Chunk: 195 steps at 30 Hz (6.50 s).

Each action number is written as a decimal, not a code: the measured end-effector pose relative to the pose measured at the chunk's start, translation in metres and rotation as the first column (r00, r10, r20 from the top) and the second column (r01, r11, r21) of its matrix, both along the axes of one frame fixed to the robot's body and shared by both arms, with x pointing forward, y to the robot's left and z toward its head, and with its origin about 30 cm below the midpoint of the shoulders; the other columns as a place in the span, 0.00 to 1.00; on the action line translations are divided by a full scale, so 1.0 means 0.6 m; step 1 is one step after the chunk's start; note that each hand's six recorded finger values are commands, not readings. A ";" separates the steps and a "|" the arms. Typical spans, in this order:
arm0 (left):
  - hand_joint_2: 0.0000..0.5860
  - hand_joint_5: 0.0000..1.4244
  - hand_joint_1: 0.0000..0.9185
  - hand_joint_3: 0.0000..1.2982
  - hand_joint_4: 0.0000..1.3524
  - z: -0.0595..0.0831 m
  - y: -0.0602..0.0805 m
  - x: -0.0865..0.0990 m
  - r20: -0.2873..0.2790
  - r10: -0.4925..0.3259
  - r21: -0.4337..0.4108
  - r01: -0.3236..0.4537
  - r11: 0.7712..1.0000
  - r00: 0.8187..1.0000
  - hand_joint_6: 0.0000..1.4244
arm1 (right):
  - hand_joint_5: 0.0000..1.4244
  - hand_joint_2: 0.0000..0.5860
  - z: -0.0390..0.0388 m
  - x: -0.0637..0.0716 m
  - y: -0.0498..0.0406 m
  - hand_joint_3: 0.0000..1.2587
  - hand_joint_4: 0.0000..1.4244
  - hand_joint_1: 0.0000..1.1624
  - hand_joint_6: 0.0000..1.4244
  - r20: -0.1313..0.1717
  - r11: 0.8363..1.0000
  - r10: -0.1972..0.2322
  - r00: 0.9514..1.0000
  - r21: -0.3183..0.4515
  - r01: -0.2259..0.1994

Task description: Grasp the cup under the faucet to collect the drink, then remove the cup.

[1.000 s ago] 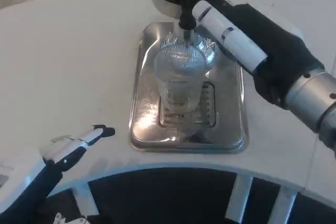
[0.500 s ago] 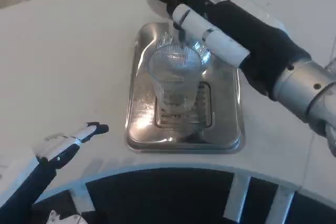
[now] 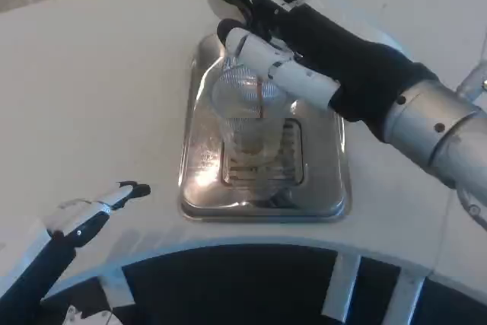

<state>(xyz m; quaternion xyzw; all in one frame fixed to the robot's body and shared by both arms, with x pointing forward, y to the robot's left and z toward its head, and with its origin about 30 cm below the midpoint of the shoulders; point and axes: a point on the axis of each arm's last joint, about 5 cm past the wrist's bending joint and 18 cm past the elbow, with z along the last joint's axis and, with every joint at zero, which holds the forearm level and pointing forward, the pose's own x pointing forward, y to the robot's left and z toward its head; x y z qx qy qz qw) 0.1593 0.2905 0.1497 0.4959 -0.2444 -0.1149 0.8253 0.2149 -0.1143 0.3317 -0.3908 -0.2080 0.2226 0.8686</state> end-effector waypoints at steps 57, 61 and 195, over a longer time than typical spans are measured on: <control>0.04 0.15 0.23 0.00 0.00 0.010 -0.130 0.144 -0.044 0.071 -0.271 -0.081 0.959 0.996 0.13 | 0.00 0.84 0.000 -0.012 -0.009 0.00 0.00 0.00 0.00 0.088 0.993 -0.019 0.996 -0.112 0.029; 0.04 0.15 0.23 0.00 0.00 0.014 -0.133 0.150 -0.032 0.071 -0.267 -0.077 0.961 0.997 0.13 | 0.00 0.84 0.000 -0.013 -0.009 0.00 0.00 0.00 0.00 0.089 0.993 -0.023 0.996 -0.112 0.033; 0.08 0.17 0.25 0.00 0.00 0.029 -0.183 0.212 -0.033 -0.014 -0.307 0.003 0.952 0.999 0.13 | 0.00 0.87 -0.161 -0.213 -0.135 0.00 0.00 0.02 0.00 0.068 0.783 -0.449 0.891 -0.450 0.429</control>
